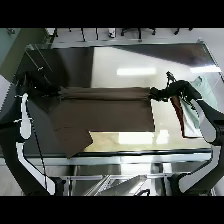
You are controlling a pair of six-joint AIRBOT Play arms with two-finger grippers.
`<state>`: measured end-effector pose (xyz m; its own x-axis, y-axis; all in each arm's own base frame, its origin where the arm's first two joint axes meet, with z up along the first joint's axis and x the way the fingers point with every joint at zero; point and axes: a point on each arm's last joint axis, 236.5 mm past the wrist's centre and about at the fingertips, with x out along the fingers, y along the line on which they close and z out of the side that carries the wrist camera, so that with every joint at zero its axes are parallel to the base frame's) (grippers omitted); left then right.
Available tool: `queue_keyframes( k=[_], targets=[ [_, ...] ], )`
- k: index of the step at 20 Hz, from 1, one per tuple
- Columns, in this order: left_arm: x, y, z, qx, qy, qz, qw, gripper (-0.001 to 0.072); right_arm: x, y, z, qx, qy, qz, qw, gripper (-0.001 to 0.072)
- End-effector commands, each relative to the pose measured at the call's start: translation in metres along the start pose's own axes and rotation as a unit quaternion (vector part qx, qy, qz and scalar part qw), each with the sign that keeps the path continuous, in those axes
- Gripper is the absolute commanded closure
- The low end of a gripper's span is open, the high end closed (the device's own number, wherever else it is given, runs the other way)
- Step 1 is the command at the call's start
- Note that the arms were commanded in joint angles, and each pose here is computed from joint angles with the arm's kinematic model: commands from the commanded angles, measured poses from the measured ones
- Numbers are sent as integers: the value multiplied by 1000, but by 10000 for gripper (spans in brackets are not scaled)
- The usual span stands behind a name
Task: Fold the shirts.
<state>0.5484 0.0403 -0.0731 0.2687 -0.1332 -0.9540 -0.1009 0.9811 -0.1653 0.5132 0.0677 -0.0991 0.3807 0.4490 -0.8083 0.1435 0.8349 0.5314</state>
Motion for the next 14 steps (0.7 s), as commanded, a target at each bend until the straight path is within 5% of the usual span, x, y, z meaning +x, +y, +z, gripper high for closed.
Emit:
queue_keyframes(
  k=[1,2,3,4,9,14],
  targets=[
    [1,-11,-2,8,4,-4,1000,692,0,1,-1,4,1,3,1000,683],
    [0,-14,-3,12,7,-4,1000,589,0,7,1,13,-2,13,1000,601],
    [-4,-15,-4,13,13,-5,1000,299,-2,13,4,22,-7,26,999,429],
    [-10,-16,-5,14,19,-6,1000,142,-5,20,8,26,-10,37,999,335],
    [-88,-1,-30,-20,70,1,997,141,-89,41,12,-7,7,61,998,334],
    [-104,30,-167,-101,181,0,978,141,-120,-12,-98,-13,102,-25,994,340]
  ],
)
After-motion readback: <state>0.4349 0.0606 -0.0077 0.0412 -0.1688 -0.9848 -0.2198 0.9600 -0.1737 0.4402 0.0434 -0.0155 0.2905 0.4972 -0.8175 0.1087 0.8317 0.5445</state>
